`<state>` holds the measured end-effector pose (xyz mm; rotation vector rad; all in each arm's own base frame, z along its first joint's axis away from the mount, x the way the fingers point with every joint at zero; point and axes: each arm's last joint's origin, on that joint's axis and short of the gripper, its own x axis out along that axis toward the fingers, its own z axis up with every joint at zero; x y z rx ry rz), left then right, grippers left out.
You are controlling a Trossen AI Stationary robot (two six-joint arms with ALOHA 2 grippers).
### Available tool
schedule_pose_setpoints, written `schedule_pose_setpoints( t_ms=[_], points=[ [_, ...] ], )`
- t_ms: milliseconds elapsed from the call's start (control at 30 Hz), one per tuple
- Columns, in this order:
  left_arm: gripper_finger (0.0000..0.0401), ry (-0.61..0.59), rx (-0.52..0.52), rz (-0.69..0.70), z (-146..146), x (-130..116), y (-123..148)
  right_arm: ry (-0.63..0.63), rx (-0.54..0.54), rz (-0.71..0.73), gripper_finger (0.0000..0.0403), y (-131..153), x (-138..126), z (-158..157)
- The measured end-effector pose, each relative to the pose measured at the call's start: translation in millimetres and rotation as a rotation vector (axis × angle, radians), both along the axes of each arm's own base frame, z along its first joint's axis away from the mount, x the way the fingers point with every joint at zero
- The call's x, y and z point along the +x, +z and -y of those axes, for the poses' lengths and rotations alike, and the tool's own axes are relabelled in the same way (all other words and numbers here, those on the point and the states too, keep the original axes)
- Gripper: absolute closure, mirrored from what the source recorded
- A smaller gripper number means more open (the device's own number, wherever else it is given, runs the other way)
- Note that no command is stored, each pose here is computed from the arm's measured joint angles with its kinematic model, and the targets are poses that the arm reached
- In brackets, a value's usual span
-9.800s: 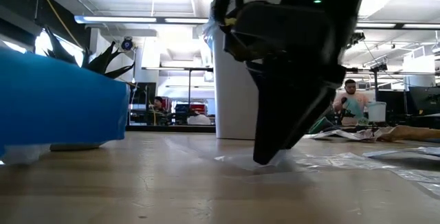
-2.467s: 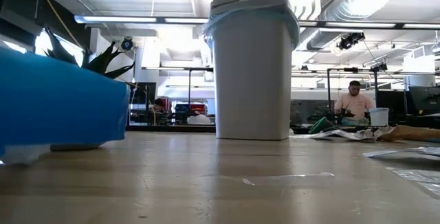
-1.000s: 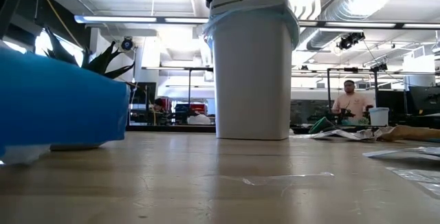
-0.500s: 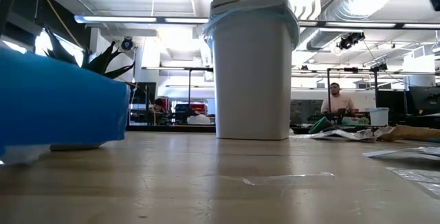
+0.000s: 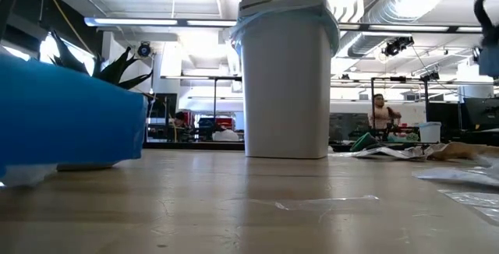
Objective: Place trash/remove bag and relplace
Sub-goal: Put the transparent plastic into the trash bin
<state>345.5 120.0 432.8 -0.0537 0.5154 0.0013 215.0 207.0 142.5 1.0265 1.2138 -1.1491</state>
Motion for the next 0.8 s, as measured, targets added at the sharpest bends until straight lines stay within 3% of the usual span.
schedule_pose_setpoints(
  t_ms=[267, 567, 800],
  points=[
    [0.0251, -0.042, -0.022, 0.086, 5.5, -9.2, 30.1, -0.017, 0.051, 0.003, 0.0238, -17.3, -7.4, 5.9],
    [0.0251, -0.043, -0.004, 0.147, 10.2, -19.5, 54.1, -0.005, 0.032, -0.045, 0.0394, -8.7, -5.4, 3.0],
    [0.0251, -0.061, 0.001, 0.167, 19.1, -25.9, 67.1, 0.004, 0.043, -0.055, 0.0401, -5.0, -5.1, 2.0]
  ],
)
